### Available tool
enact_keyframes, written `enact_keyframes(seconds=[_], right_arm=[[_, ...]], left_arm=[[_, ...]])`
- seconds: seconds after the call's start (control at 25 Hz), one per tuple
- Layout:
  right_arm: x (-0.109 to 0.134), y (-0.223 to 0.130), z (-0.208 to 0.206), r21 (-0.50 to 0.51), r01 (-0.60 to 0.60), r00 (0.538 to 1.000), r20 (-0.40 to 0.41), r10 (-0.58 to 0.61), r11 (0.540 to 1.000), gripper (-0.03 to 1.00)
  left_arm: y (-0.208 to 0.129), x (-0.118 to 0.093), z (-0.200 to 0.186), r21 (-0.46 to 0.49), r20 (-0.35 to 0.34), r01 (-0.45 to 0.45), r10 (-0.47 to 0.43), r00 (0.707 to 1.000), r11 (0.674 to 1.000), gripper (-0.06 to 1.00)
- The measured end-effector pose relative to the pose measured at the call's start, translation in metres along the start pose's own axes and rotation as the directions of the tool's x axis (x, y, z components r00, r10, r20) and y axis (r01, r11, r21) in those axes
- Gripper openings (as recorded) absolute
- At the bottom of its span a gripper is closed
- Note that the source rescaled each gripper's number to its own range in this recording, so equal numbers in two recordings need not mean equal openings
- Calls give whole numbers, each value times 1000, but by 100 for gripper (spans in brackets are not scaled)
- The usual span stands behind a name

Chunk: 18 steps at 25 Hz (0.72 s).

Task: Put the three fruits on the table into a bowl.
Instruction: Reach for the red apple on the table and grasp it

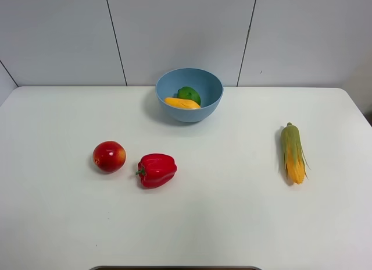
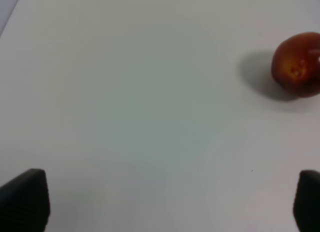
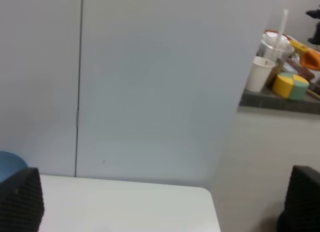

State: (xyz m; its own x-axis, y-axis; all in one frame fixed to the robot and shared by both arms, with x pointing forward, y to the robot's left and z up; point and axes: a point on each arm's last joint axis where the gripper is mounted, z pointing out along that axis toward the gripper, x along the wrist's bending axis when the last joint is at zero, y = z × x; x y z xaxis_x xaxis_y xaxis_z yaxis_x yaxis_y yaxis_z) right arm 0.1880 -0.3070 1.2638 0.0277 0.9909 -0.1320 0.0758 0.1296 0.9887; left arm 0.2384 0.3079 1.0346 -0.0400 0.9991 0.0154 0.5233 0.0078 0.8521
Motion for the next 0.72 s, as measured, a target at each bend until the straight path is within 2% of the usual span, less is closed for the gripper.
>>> enact_keyframes(seconds=[0.2,0.44,0.72], right_arm=[[8,-43,-8,40,-16,999,42,15,999,100],[17,-106,13,178,-91,996,43,84,980,100],[25,-165,34,312,-85,996,33,79,946,100]], left_arm=[[0,0,0,0,0,0,0,1000,1000,100],[0,0,0,0,0,1,-1,1000,1000,100],[0,0,0,0,0,1,-1,1000,1000,100]])
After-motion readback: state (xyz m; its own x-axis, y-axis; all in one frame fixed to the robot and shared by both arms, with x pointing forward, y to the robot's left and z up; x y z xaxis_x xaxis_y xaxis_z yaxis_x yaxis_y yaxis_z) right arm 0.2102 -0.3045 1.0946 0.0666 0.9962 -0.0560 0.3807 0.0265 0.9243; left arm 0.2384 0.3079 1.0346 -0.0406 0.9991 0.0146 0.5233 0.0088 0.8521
